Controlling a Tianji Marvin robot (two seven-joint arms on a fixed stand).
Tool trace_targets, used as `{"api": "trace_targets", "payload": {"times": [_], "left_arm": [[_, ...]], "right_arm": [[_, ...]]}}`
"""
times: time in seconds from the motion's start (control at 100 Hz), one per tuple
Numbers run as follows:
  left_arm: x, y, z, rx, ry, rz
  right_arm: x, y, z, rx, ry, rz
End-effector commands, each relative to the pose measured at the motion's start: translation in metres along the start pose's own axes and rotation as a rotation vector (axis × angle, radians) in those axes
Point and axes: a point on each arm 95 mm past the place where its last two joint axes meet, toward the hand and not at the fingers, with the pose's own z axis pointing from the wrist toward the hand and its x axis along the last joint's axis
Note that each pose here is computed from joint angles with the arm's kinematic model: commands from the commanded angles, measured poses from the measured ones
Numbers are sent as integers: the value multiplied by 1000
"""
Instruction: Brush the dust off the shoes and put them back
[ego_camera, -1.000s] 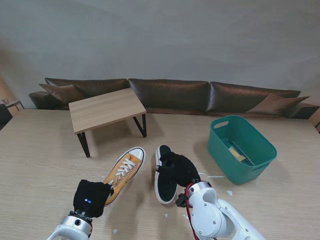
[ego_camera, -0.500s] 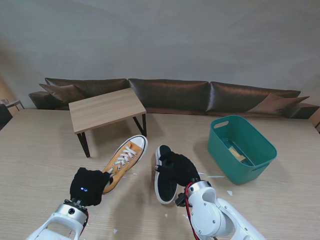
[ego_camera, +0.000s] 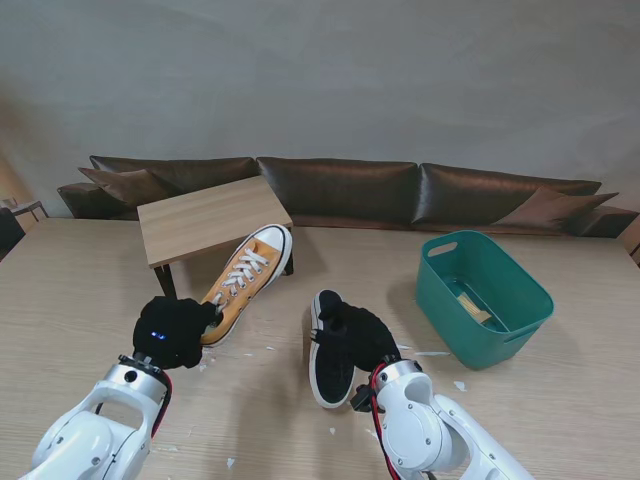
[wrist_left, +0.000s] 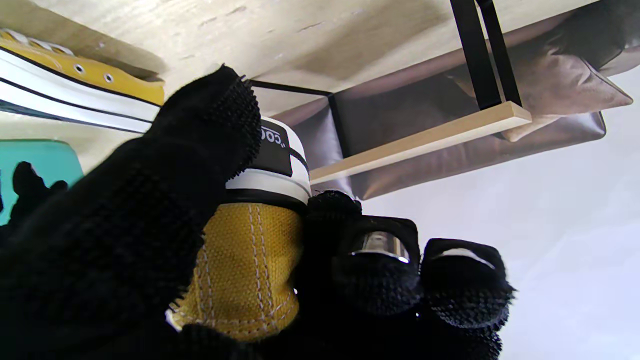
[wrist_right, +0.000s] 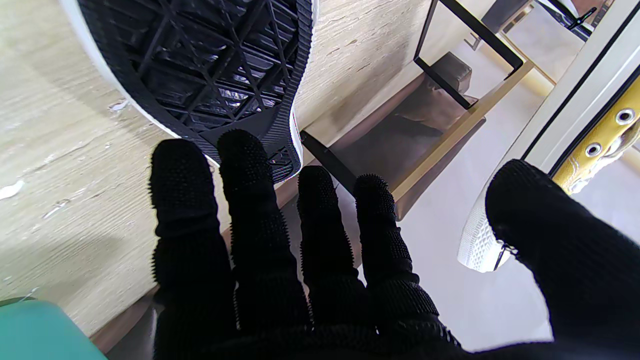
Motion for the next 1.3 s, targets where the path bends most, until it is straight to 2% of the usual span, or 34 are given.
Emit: {"api": "trace_targets", "payload": {"times": [0.0, 0.39, 0.73, 1.29], "left_arm": [[-7, -8, 8, 16, -13, 8], [-33, -21, 37, 49, -49, -59], [-60, -28, 64, 19, -93, -104], [-112, -18, 97, -35, -184, -126]], "right_arm": [[2, -3, 0, 18, 4, 5], [0, -3, 1, 26, 1, 4], [-2, -2, 2, 36, -4, 6], [-6, -2, 1, 53, -11, 13]]}}
